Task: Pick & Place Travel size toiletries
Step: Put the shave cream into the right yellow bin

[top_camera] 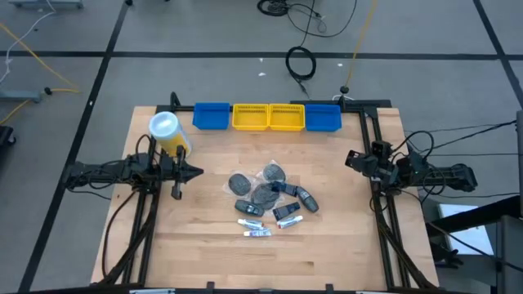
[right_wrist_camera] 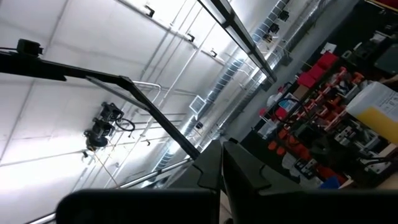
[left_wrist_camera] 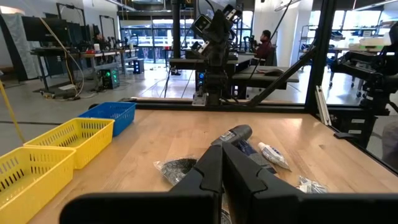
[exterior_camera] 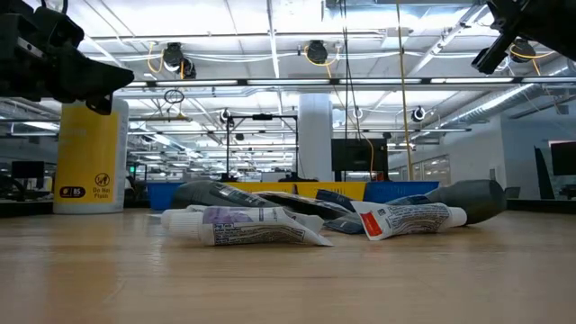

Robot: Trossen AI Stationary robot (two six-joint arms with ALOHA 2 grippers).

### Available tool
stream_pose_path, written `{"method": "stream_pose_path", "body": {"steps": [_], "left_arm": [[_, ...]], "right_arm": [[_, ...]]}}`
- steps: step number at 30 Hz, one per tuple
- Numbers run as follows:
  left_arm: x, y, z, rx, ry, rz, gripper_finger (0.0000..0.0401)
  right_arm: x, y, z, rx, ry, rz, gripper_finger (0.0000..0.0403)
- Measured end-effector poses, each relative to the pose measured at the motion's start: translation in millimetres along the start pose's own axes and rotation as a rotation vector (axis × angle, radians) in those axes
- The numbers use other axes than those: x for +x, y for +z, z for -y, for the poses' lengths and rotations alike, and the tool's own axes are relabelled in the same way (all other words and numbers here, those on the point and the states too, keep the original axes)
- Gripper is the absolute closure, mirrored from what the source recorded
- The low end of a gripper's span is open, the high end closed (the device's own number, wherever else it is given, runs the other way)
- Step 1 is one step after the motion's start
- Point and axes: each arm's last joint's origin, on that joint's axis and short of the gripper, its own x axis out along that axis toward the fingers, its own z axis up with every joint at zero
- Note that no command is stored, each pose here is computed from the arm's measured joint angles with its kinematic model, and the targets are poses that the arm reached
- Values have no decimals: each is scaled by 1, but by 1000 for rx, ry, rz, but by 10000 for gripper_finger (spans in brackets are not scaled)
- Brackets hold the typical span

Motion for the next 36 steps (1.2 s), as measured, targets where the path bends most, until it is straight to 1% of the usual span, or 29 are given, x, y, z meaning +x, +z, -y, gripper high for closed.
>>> {"method": "stream_pose_path", "body": {"steps": [9, 10, 13, 16, 19, 22, 24, 26, 27, 29, 32, 33, 36], "left_arm": [[0, 0, 0, 0, 0, 0, 391], [0, 0, 0, 0, 0, 0, 391], [0, 0, 0, 0, 0, 0, 391], [0, 0, 0, 0, 0, 0, 391], [0, 0, 0, 0, 0, 0, 391], [0, 0, 0, 0, 0, 0, 391], [0, 0, 0, 0, 0, 0, 391], [0, 0, 0, 0, 0, 1, 391], [0, 0, 0, 0, 0, 2, 391], [0, 0, 0, 0, 0, 4, 391], [0, 2, 0, -1, 0, 19, 391], [0, 3, 0, -4, 0, 27, 391], [0, 3, 0, -3, -1, 31, 391]], "right_arm": [[0, 1, 0, -12, -1, 13, 394], [0, 1, 0, -45, -9, 27, 394], [2, -1, 5, -250, -85, 26, 394], [6, -6, 15, -374, -184, -10, 394], [11, -14, 28, -503, -299, -88, 394], [15, -25, 44, -681, -397, -222, 394], [22, -27, 48, -793, -416, -289, 394], [27, -28, 50, -884, -395, -299, 394], [29, -28, 51, -909, -384, -290, 394], [33, -28, 51, -907, -367, -257, 394], [39, -25, 46, -789, -326, -147, 394], [40, -24, 45, -777, -314, -126, 394], [41, -26, 48, -825, -318, -145, 394]]}}
